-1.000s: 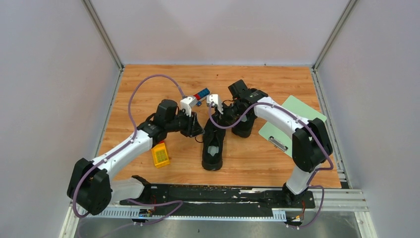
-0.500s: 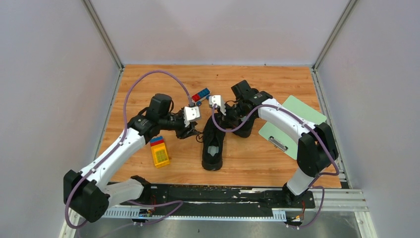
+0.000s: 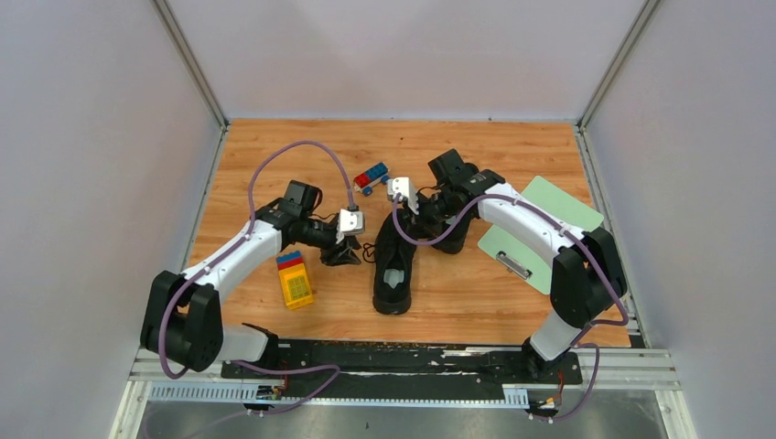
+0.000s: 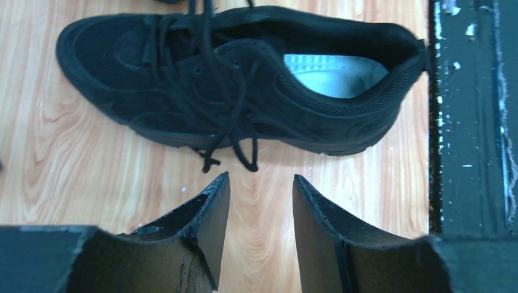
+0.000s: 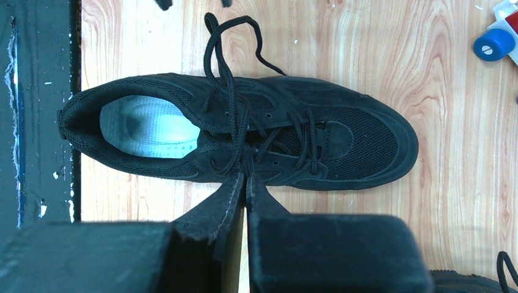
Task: Tie the shoes
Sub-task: Cross the shoelace with the shoelace, then tie the shoelace on the shoe.
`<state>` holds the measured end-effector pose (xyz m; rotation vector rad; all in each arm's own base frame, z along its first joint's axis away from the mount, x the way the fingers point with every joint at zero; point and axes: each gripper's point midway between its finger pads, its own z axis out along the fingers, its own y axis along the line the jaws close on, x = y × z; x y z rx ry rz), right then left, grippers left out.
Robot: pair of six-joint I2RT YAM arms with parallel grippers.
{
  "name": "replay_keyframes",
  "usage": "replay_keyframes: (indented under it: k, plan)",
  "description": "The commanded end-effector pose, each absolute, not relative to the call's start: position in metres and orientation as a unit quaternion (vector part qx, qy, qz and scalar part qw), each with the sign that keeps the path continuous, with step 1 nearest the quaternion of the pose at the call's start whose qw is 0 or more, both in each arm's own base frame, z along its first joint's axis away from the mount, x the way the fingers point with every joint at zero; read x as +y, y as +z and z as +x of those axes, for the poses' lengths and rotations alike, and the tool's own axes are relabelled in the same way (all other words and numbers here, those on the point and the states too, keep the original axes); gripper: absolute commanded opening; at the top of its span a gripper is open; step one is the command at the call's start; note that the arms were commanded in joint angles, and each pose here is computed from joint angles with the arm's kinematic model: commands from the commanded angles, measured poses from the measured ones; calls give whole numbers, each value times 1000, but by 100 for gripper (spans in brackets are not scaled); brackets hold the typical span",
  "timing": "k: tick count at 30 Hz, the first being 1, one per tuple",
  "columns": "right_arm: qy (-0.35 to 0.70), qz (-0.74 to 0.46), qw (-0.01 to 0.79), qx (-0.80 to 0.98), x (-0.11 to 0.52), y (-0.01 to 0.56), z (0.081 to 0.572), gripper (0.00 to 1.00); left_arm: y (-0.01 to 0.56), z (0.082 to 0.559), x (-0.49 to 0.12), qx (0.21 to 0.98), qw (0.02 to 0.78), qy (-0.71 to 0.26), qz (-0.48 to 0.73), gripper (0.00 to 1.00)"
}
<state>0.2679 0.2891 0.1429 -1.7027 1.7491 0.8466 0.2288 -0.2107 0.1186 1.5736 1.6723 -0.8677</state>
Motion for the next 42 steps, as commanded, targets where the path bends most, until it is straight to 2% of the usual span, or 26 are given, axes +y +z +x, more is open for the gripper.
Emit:
replay_keyframes:
  k: [1, 8, 14, 20, 23, 28, 33, 42]
  plan:
    - [314, -642, 296, 634, 290, 160, 266, 4, 135, 213, -221, 580, 362, -383, 622, 50]
    - [313, -641, 300, 634, 291, 165, 269, 4, 125, 248, -220, 602, 371, -337, 622, 47]
    - [319, -638, 301, 632, 292, 171, 266, 4, 129, 275, -220, 590, 373, -352, 623, 45]
    - [323, -637, 298, 634, 292, 171, 264, 4, 132, 268, -217, 550, 347, -376, 660, 46]
    - [325, -635, 300, 633, 293, 173, 264, 4, 136, 251, -205, 545, 308, -396, 672, 47]
    - [330, -634, 300, 631, 295, 175, 265, 5, 117, 278, -200, 568, 343, -328, 673, 47]
    - [334, -632, 301, 631, 298, 177, 267, 5, 92, 289, -207, 589, 313, -318, 674, 42]
    - [341, -630, 293, 633, 301, 172, 268, 5, 81, 287, -216, 565, 304, -285, 712, 46]
